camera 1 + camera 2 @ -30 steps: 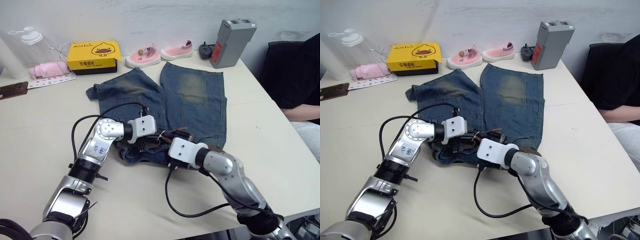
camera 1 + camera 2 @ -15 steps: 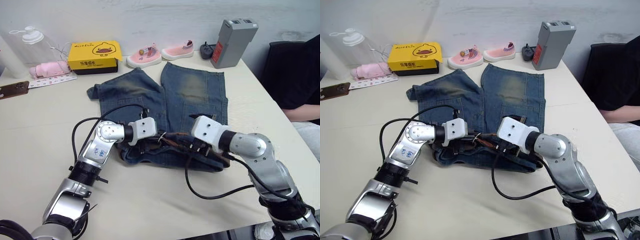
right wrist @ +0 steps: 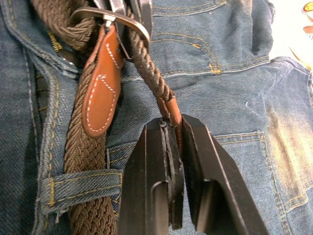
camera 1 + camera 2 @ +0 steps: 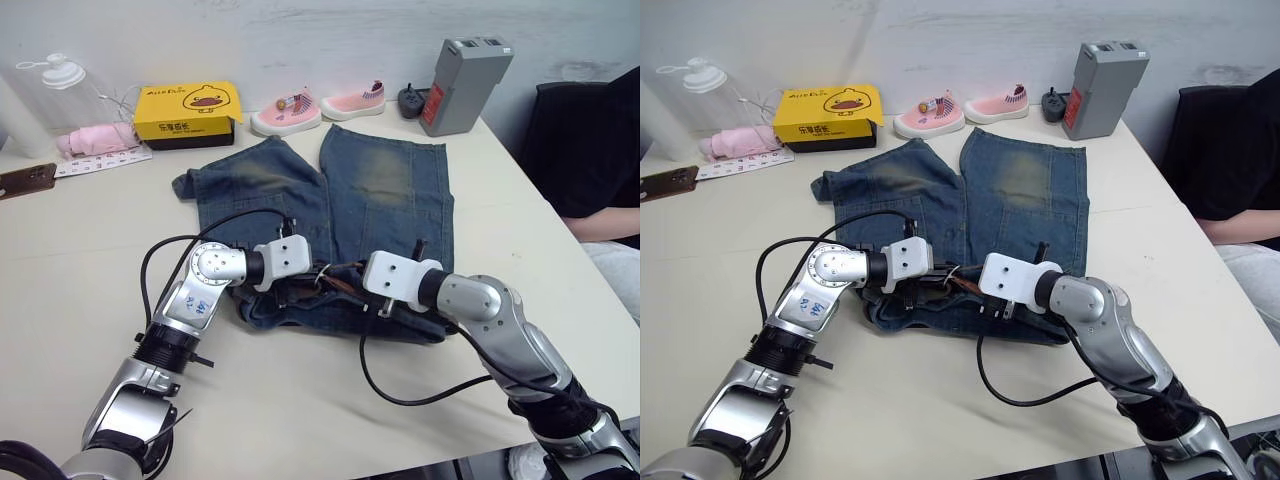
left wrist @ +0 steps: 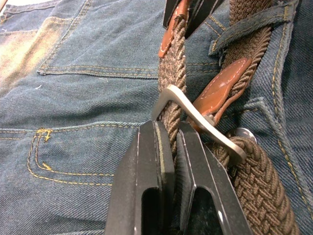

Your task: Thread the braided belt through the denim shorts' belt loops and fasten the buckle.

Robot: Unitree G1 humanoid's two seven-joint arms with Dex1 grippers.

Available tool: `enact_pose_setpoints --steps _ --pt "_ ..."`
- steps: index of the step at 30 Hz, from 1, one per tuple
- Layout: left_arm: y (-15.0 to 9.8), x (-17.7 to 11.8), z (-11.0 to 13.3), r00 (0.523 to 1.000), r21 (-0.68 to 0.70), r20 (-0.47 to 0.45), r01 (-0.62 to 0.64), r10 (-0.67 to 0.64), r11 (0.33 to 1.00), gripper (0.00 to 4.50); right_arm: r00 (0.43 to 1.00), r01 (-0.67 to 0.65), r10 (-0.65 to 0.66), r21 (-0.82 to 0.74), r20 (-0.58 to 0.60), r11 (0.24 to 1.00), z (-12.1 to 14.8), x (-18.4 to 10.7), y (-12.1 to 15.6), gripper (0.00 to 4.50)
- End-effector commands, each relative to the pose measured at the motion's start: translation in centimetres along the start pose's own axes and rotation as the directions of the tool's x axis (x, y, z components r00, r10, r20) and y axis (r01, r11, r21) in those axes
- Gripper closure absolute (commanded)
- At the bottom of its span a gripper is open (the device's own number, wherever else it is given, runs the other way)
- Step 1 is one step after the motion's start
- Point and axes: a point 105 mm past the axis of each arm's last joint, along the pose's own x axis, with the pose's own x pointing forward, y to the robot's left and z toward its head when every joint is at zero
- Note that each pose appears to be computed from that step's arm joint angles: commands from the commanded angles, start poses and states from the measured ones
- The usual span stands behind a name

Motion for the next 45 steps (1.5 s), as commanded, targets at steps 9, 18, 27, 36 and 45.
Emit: enact_pose_setpoints --steps 9,18,27,36,45 --pt "0.1 -2.5 1.1 0.996 -0.201 0.073 -0.027 0.042 0.979 2.11 1.000 0.022 -0.022 -0.031 0.006 0.999 0.3 0.1 0.3 4.50" --pt "1.3 -9.6 0.0 0.982 -0.482 0.058 -0.130 0.179 0.867 1.90 0.995 0.089 -0.086 -0.048 0.059 0.995 0.6 -0.2 -0.6 4.50" --pt "-1.7 -8.8 -0.6 0.996 -0.527 0.068 -0.015 0.059 0.850 4.48 0.993 0.103 -0.099 -0.049 0.067 0.993 0.3 -0.4 -0.5 4.50" --pt "-6.0 -7.2 -5.1 0.984 -0.442 -0.132 0.052 -0.122 0.896 4.48 0.992 0.115 -0.113 -0.036 0.046 0.993 -1.1 -3.1 0.4 4.50" --pt "-7.2 -7.8 -7.2 0.968 -0.386 -0.212 0.042 -0.134 0.922 4.48 0.959 0.119 -0.137 -0.089 -0.246 0.989 -9.5 -8.5 0.1 4.50"
